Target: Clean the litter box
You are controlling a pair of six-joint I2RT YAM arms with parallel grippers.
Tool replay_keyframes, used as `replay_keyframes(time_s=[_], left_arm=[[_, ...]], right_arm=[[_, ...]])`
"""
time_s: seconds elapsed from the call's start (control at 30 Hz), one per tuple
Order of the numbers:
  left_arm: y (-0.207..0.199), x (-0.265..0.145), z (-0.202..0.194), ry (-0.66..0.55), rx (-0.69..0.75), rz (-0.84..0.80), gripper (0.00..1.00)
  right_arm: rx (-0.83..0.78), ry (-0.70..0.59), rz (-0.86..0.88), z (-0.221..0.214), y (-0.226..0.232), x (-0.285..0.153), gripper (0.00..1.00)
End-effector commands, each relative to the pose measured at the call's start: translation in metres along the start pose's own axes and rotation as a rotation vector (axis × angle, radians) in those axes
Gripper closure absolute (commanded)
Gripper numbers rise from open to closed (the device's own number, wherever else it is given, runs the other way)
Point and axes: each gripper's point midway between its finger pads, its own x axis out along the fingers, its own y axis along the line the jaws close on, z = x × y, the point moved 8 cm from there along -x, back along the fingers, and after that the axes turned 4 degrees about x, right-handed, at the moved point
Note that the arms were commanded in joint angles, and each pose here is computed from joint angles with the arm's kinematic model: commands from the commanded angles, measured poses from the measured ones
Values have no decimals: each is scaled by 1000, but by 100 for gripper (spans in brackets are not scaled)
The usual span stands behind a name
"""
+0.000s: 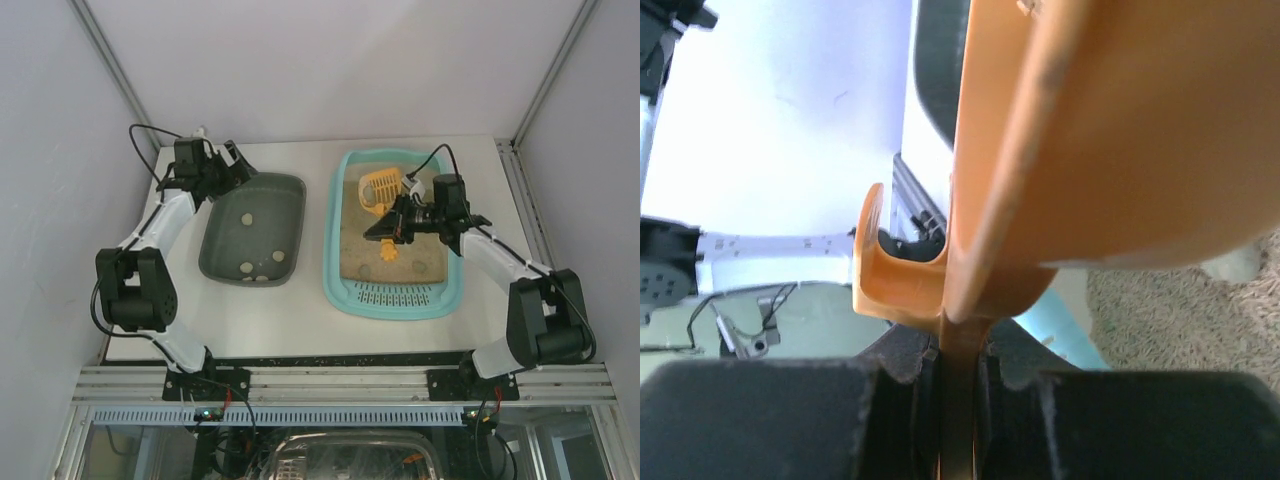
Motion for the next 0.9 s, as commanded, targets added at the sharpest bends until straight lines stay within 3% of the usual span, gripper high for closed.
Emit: replay_keyframes(time_s=[0.0, 0.1, 0.23, 0.33, 0.5, 0.67, 0.73, 0.87], left_arm=[[-14, -23, 12, -68, 85, -16, 0], [-16, -24, 5, -47, 112, -20, 0], [-20, -23, -7, -22, 153, -16, 0], [-21, -22, -17, -5, 222, -9, 0], [-14, -25, -26, 17, 283, 39, 0], [-20, -31, -25, 1, 412, 57, 0], [-30, -32, -26, -3, 490, 54, 0], [-53, -36, -19, 6, 655, 67, 0]], right_arm=[[2, -77, 235, -9, 19, -25, 100], [54, -138, 323, -20, 7, -39, 100], [58, -94, 463, -24, 13, -48, 100], [125, -142, 588, -24, 16, -59, 100], [57, -30, 559, -37, 12, -50, 100], [73, -7, 509, -40, 4, -46, 100], [-48, 70, 459, -50, 9, -42, 100], [-52, 29, 318, -62, 2, -49, 100]])
